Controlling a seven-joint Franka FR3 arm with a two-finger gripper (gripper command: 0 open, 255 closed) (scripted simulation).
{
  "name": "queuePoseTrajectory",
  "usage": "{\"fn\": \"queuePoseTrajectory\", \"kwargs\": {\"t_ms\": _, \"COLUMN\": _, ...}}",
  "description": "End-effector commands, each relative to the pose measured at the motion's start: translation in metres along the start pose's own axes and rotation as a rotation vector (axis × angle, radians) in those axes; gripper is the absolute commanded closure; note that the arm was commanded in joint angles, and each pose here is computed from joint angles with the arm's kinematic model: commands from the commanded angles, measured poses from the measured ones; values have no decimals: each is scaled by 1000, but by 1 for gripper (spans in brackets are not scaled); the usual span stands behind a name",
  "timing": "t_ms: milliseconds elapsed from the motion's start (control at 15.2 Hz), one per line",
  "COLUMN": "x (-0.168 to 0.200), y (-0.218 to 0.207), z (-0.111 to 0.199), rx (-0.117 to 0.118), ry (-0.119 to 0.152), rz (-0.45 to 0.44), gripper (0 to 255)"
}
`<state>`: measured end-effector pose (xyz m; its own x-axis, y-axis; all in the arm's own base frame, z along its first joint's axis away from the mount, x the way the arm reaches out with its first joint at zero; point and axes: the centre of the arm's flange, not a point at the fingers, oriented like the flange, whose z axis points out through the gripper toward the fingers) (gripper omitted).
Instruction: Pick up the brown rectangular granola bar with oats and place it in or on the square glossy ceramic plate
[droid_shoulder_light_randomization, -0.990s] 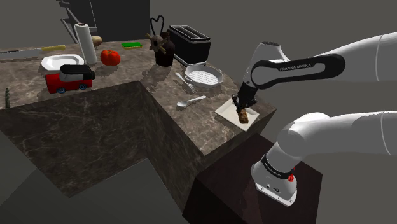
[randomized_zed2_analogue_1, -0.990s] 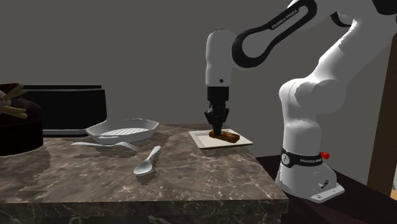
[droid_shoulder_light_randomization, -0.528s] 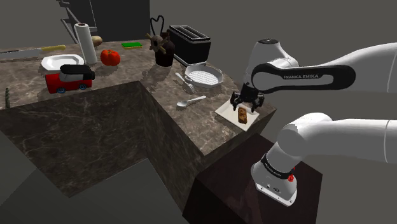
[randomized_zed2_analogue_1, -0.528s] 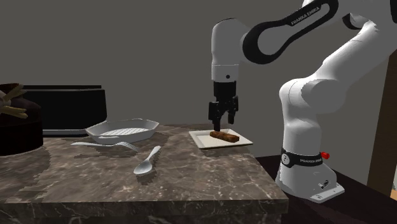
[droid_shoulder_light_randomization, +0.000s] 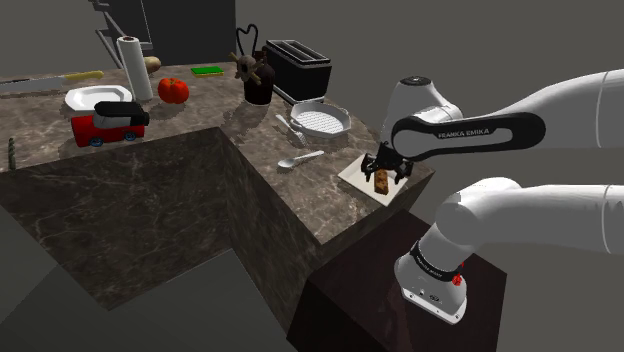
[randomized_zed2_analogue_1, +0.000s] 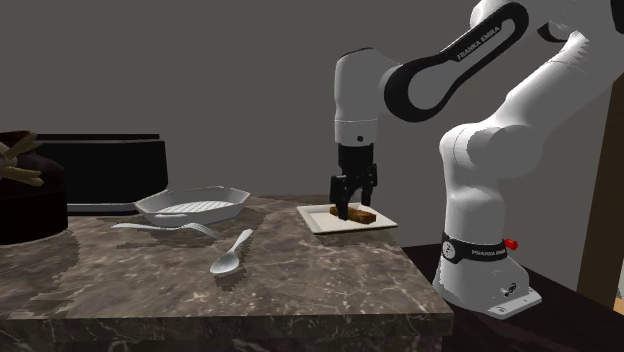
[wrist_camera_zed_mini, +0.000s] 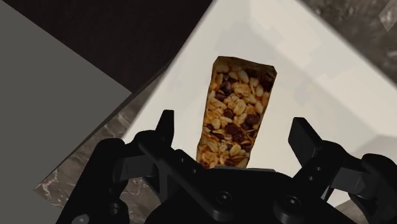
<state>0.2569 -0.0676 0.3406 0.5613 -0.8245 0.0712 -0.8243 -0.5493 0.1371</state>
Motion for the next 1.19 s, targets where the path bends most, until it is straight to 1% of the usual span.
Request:
{"fn": "queuePoseTrajectory", "kwargs": {"t_ms": 0, "x": 0, "y": -1, "z": 2, "rx": 0, "ry": 0, "rz": 0, "gripper": 0}}
{"fn": "queuePoseTrajectory", "kwargs": {"t_ms": 396, "x": 0, "y": -1, "z": 2, "rx": 0, "ry": 0, "rz": 0, "gripper": 0}}
{"fn": "queuePoseTrajectory", "kwargs": {"t_ms": 462, "x": 0, "y": -1, "z": 2, "rx": 0, "ry": 0, "rz": 0, "gripper": 255}}
{"fn": "queuePoseTrajectory", "kwargs": {"t_ms": 1056, "x": 0, "y": -1, "z": 2, "rx": 0, "ry": 0, "rz": 0, "gripper": 255}}
{"fn": "queuePoseTrajectory", "kwargs": {"t_ms": 1122, "x": 1, "y": 0, "z": -3, "rx": 0, "ry": 0, "rz": 0, "gripper": 255}}
